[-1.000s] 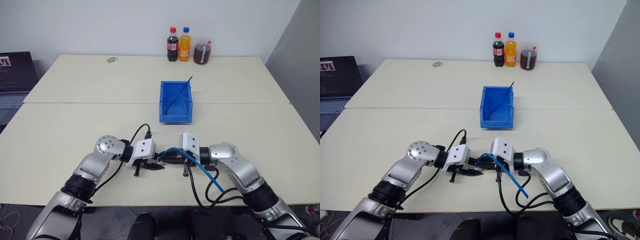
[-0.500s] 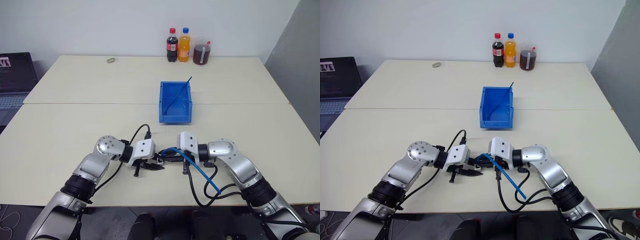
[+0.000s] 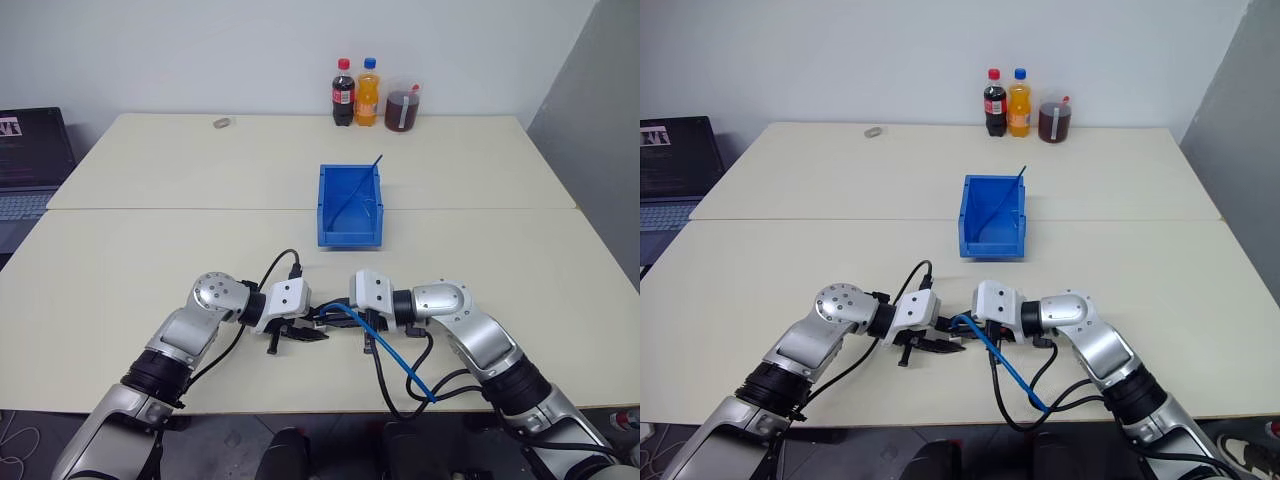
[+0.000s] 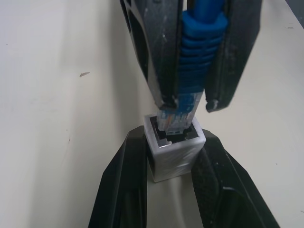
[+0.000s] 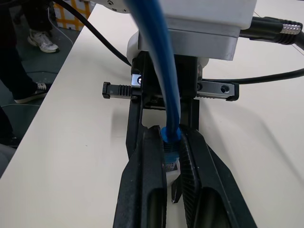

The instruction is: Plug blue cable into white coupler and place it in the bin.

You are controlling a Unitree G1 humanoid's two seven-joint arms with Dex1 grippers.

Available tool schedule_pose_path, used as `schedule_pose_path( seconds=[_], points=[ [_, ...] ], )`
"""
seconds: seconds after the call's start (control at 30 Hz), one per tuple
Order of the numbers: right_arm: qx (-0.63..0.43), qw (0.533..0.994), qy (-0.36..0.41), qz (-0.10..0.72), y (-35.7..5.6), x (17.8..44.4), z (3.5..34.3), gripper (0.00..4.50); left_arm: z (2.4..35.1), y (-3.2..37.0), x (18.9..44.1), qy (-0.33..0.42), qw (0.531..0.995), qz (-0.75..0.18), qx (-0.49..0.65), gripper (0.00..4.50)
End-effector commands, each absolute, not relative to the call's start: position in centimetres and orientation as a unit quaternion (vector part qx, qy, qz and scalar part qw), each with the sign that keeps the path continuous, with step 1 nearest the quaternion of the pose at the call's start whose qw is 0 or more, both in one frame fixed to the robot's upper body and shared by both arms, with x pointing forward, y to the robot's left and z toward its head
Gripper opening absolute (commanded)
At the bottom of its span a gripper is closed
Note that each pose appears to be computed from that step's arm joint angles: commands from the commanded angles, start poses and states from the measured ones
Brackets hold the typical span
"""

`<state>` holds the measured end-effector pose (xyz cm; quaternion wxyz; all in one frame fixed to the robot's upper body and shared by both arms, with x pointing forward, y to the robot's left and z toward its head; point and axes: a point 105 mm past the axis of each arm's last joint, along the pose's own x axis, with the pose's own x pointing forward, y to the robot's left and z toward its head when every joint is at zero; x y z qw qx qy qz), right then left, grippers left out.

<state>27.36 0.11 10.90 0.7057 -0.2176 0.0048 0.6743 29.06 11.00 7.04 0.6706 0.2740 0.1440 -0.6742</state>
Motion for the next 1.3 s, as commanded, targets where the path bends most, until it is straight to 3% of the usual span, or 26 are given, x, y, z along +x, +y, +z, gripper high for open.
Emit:
schedule_pose_path(
  seconds=[0.03, 0.87, 1.1, 1.3],
  points=[
    [-0.231, 0.692, 0.048, 0.682, 0.0, 27.1, 8.8, 0.11, 4.8, 11.3, 27.8, 0.190, 0.649, -0.686, 0.270, 0.93],
    [-0.252, 0.670, 0.163, 0.678, -1.3, 27.0, 4.9, 0.11, 4.7, 11.0, 27.4, 0.184, 0.647, -0.689, 0.269, 0.93],
    [-0.216, 0.700, 0.125, 0.669, -1.4, 27.5, 7.4, 0.11, 4.8, 11.2, 28.0, 0.170, 0.679, -0.664, 0.262, 0.93],
    [-0.231, 0.698, 0.130, 0.666, -1.7, 27.4, 7.0, 0.11, 4.9, 11.2, 28.2, 0.162, 0.686, -0.658, 0.264, 0.93]
  ],
)
